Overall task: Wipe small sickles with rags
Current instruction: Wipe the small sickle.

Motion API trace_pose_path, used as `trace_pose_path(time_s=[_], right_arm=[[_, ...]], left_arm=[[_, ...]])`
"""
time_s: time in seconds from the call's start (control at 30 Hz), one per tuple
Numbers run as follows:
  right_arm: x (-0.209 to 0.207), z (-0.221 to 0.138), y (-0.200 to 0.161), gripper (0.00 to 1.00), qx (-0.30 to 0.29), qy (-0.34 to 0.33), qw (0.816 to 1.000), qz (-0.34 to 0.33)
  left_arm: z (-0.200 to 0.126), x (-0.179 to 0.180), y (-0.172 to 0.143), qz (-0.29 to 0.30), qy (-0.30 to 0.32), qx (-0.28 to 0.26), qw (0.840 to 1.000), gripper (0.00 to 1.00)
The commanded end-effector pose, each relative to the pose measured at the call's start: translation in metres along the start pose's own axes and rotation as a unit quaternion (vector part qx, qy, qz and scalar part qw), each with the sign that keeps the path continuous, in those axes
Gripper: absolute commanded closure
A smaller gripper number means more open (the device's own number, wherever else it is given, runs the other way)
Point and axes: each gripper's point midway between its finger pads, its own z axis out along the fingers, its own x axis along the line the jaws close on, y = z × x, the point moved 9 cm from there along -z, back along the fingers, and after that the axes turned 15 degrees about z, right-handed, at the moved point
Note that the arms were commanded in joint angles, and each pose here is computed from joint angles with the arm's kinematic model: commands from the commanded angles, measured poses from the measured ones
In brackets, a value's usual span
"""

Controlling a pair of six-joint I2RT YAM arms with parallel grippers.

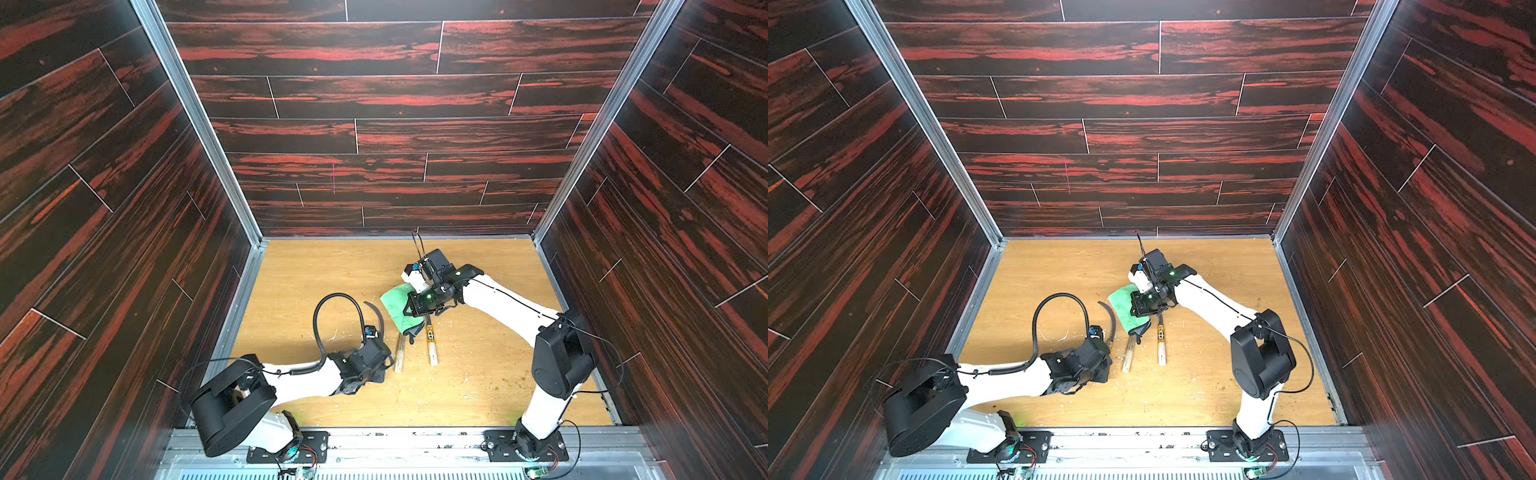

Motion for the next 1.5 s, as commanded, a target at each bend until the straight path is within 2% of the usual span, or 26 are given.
trace_pose_path(time_s=[0.0, 0.2, 0.57, 0.83, 1.13, 1.47], right_arm=[[0.007, 0.011, -0.001, 1.0, 0.026, 0.012, 0.999, -0.017], [0.019, 0.035, -0.007, 1.0, 0.063, 0.02, 0.997, -0.035], [0.048, 0.093, -0.021, 1.0, 0.14, 0.042, 0.988, -0.056], [0.031, 0.141, -0.026, 1.0, 0.18, 0.018, 0.983, -0.036], [0.016, 0.178, -0.017, 1.0, 0.18, -0.012, 0.983, -0.02], [-0.001, 0.185, 0.03, 1.0, 0.147, -0.004, 0.989, 0.023]], left_arm=[[-0.001, 0.011, -0.039, 0.002, -0.018, 0.063, 0.998, 0.9], [-0.021, 0.015, -0.05, -0.006, -0.043, 0.037, 0.998, 0.9], [-0.024, 0.018, -0.068, -0.019, -0.041, 0.055, 0.997, 0.9], [-0.03, 0.018, -0.068, -0.023, -0.044, 0.044, 0.998, 0.91], [-0.036, 0.015, -0.064, -0.025, -0.061, 0.04, 0.997, 0.91], [-0.034, 0.014, -0.07, -0.028, -0.067, 0.05, 0.996, 0.91]])
